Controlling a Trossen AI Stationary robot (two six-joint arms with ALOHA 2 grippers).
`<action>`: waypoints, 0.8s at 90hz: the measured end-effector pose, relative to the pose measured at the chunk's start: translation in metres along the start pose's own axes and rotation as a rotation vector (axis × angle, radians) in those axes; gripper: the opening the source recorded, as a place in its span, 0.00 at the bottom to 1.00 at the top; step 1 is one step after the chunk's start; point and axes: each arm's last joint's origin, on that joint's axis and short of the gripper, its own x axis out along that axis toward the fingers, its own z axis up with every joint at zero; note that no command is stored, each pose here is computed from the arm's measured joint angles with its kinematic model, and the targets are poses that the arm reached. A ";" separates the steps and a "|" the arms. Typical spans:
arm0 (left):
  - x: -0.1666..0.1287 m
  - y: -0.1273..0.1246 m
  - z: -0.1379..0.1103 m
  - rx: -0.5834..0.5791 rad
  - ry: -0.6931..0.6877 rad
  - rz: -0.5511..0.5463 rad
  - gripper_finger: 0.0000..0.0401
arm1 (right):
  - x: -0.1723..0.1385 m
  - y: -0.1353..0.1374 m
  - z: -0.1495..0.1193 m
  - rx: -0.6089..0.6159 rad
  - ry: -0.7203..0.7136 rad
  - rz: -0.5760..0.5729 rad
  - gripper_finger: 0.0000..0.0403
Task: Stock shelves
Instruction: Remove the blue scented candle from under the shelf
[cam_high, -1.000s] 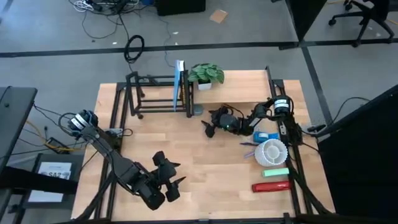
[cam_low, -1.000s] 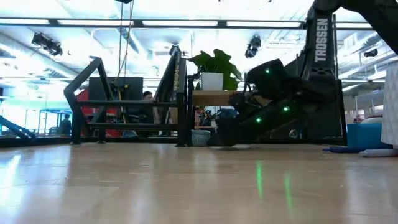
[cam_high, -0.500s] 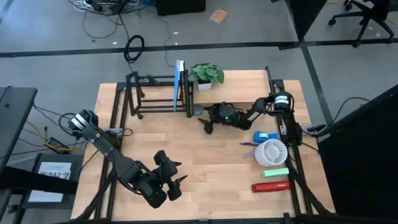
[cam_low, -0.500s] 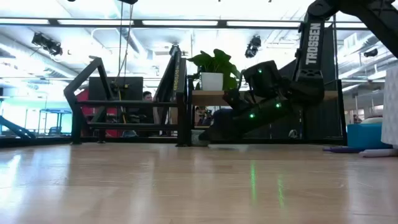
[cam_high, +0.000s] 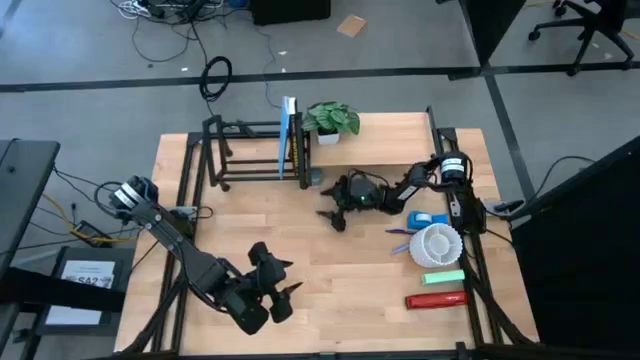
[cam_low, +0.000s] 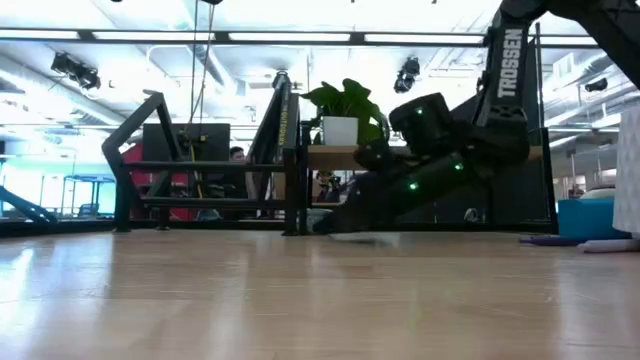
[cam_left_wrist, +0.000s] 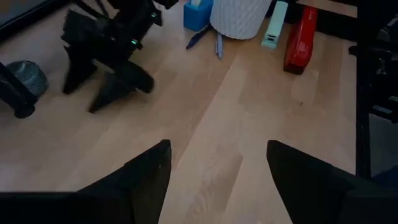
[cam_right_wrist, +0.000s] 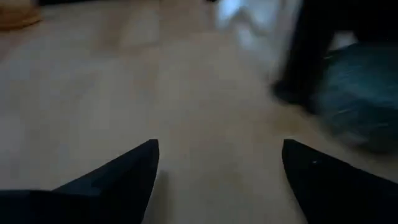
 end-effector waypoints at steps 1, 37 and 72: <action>0.000 0.000 0.000 0.000 0.000 0.000 0.61 | 0.000 0.001 0.000 -0.005 0.001 -0.012 0.76; 0.000 -0.001 0.000 0.028 -0.004 -0.005 0.61 | -0.007 -0.038 -0.008 0.216 0.012 -0.592 0.73; 0.000 -0.004 0.003 0.045 -0.023 -0.029 0.61 | 0.004 -0.067 0.005 0.322 0.001 -0.586 0.25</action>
